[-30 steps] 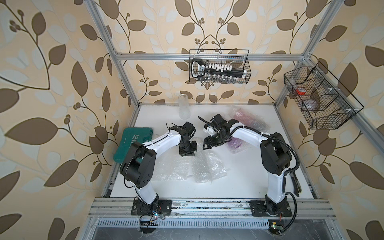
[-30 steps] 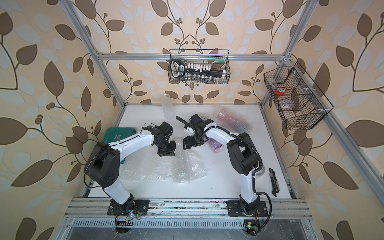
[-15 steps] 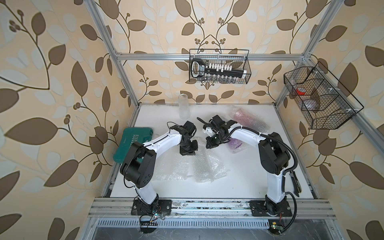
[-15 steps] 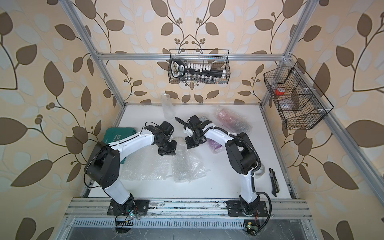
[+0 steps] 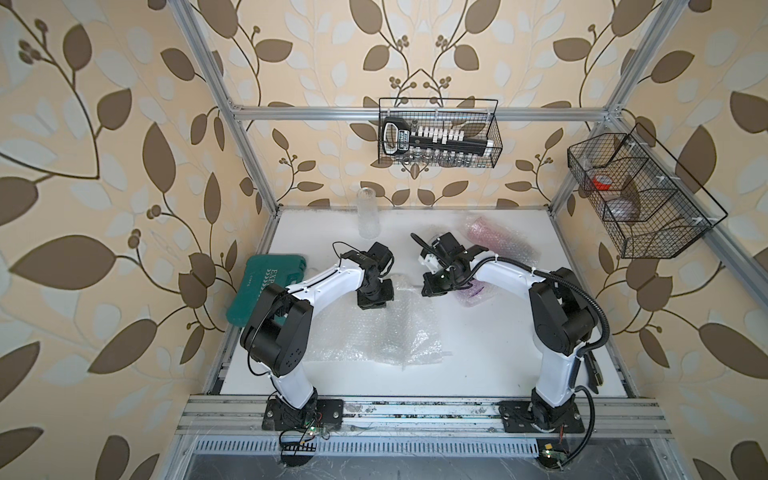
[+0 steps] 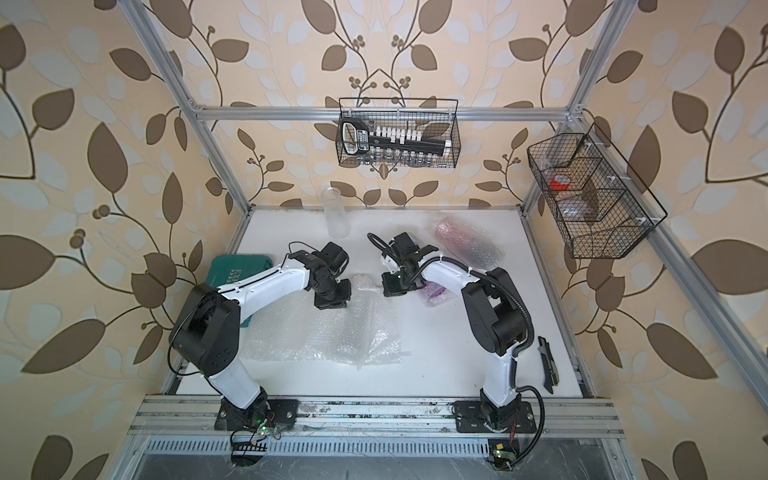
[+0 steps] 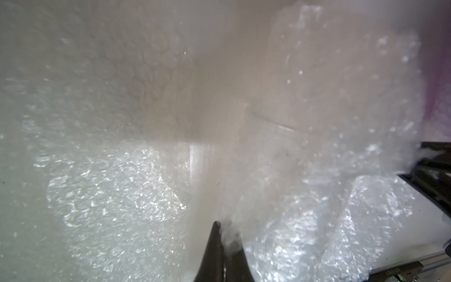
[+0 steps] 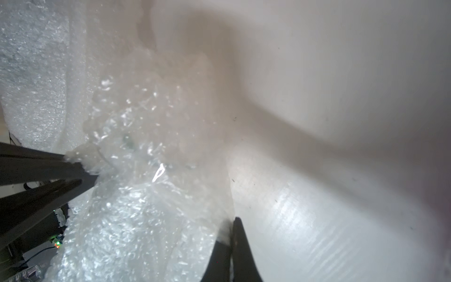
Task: Unwrap the vase from the bubble wrap
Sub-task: Unwrap the bubble wrap at the center of the board.
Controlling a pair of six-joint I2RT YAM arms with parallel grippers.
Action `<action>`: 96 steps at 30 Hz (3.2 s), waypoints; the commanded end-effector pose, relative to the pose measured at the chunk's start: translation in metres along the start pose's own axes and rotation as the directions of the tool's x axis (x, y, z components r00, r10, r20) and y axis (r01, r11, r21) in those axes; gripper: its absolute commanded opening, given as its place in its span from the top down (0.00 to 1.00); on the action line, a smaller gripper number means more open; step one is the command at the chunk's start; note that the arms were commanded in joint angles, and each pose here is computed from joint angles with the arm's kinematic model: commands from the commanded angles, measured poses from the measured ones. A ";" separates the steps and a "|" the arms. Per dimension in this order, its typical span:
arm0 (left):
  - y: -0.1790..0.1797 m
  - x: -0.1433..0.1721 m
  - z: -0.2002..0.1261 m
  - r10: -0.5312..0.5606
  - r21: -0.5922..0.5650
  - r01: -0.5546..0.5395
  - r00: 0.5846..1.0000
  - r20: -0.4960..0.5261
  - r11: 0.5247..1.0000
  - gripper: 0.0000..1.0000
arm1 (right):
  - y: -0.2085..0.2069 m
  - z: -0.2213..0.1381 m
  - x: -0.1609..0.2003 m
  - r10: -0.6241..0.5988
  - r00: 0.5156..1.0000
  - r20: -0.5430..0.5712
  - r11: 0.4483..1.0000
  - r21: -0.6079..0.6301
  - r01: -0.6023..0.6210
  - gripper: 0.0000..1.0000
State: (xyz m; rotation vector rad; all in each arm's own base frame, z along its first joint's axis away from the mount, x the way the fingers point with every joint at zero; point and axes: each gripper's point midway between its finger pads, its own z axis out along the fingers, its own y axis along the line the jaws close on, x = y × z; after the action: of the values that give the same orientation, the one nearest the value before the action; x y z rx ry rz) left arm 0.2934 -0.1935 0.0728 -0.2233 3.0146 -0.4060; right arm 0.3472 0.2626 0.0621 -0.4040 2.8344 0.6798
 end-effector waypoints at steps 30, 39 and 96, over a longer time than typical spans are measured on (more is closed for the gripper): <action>-0.057 0.026 -0.053 0.253 -0.194 -0.242 0.967 0.035 0.951 0.36 | 0.045 -0.044 0.051 0.040 0.999 -0.026 0.983 -0.177 -0.044 0.50; -0.011 0.029 -0.022 0.198 -0.439 -0.181 0.980 -0.007 0.880 0.40 | 0.047 -0.001 0.065 0.038 0.989 -0.144 0.982 -0.180 -0.064 0.49; -0.045 -0.008 -0.080 -0.053 -0.017 0.053 0.999 0.010 0.998 0.23 | 0.036 -0.029 0.027 0.026 0.999 0.025 0.997 -0.076 -0.024 0.36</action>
State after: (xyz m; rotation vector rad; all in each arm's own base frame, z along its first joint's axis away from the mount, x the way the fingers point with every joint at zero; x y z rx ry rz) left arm 0.2926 -0.1986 0.1722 -0.1992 2.9597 -0.2848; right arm 0.3039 0.2811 0.0891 -0.3765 2.8300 0.8241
